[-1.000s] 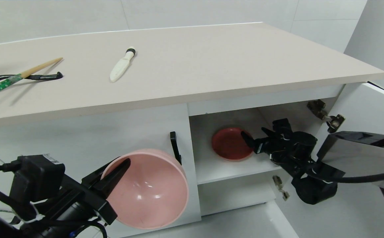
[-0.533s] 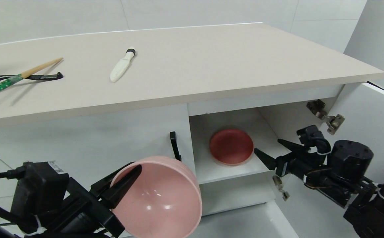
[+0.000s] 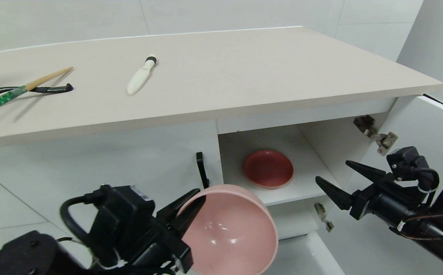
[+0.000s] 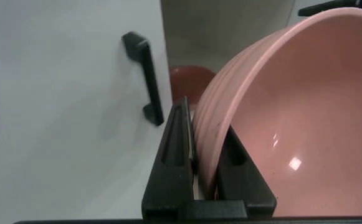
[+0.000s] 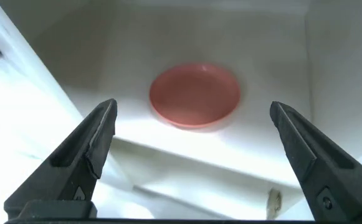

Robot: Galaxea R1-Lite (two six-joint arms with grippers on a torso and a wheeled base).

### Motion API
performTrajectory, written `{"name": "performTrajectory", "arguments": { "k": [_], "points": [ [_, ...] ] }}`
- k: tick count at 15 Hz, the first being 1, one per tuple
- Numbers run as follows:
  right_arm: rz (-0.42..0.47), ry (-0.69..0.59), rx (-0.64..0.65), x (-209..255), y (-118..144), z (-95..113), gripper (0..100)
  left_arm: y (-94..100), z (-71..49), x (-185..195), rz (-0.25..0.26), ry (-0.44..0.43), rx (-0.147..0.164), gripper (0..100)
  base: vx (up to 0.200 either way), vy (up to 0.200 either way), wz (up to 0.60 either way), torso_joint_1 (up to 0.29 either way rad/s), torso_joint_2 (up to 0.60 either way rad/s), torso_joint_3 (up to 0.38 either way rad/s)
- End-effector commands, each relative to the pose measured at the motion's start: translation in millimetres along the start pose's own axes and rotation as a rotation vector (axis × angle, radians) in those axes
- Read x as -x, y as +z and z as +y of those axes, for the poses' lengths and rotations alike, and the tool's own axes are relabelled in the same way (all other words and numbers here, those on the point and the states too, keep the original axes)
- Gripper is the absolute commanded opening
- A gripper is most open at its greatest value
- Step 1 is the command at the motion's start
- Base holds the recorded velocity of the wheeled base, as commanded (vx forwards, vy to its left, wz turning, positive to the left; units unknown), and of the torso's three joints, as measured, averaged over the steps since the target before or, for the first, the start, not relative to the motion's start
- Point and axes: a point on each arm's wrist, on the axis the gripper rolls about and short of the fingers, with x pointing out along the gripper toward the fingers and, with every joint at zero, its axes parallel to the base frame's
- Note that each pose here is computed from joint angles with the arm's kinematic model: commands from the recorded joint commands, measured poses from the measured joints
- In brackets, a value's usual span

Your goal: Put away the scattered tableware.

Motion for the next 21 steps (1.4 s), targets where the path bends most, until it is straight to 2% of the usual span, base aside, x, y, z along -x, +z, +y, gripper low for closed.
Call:
{"name": "performTrajectory", "arguments": {
  "k": [1, 5, 7, 10, 11, 14, 17, 19, 21],
  "points": [
    [-0.034, 0.002, 0.004, 4.1, 7.8, 0.7, 100, -10.8, -21.1, -24.0, 0.028, -0.03, -0.019, 0, 0.0, 0.0, 0.0, 0.0, 0.0, 0.0],
    [-0.095, 0.006, 0.012, 11.3, 21.9, 2.4, 100, -18.4, -30.1, -48.6, 0.035, 0.023, -0.027, 0, 0.0, 0.0, 0.0, 0.0, 0.0, 0.0],
    [-0.101, 0.015, 0.015, 12.0, 23.3, 4.4, 100, -23.0, -36.7, -66.5, 0.032, 0.067, -0.076, 0, 0.0, 0.0, 0.0, 0.0, 0.0, 0.0],
    [-0.117, 0.02, 0.016, 11.3, 26.6, 5.6, 100, -19.7, -47.9, -96.9, -0.025, 0.081, -0.187, 0, 0.0, 0.0, 0.0, 0.0, 0.0, 0.0],
    [-0.126, 0.02, 0.017, 11.3, 28.5, 5.6, 100, -18.7, -50.5, -104.3, -0.041, 0.085, -0.187, 0, 0.0, 0.0, 0.0, 0.0, 0.0, 0.0],
    [-0.127, 0.02, 0.017, 11.5, 28.9, 5.6, 100, -28.7, -57.9, -121.3, -0.041, 0.089, -0.206, 0, 0.0, 0.0, 0.0, 0.0, 0.0, 0.0],
    [-0.142, 0.03, 0.017, 15.3, 32.2, 7.8, 100, -38.0, -57.2, -137.3, -0.042, 0.109, -0.2, 0, 0.0, 0.0, 0.0, 0.0, 0.0, 0.0],
    [-0.12, 0.058, 0.012, 16.1, 27.6, 14.0, 100, -34.8, -58.3, -143.2, -0.064, 0.115, -0.194, 0, 0.0, 0.0, 0.0, 0.0, 0.0, 0.0],
    [-0.111, 0.063, 0.011, 15.7, 25.7, 15.0, 100, -26.1, -61.3, -154.3, -0.117, 0.113, -0.178, 0, 0.0, 0.0, 0.0, 0.0, 0.0, 0.0]
  ]
}}
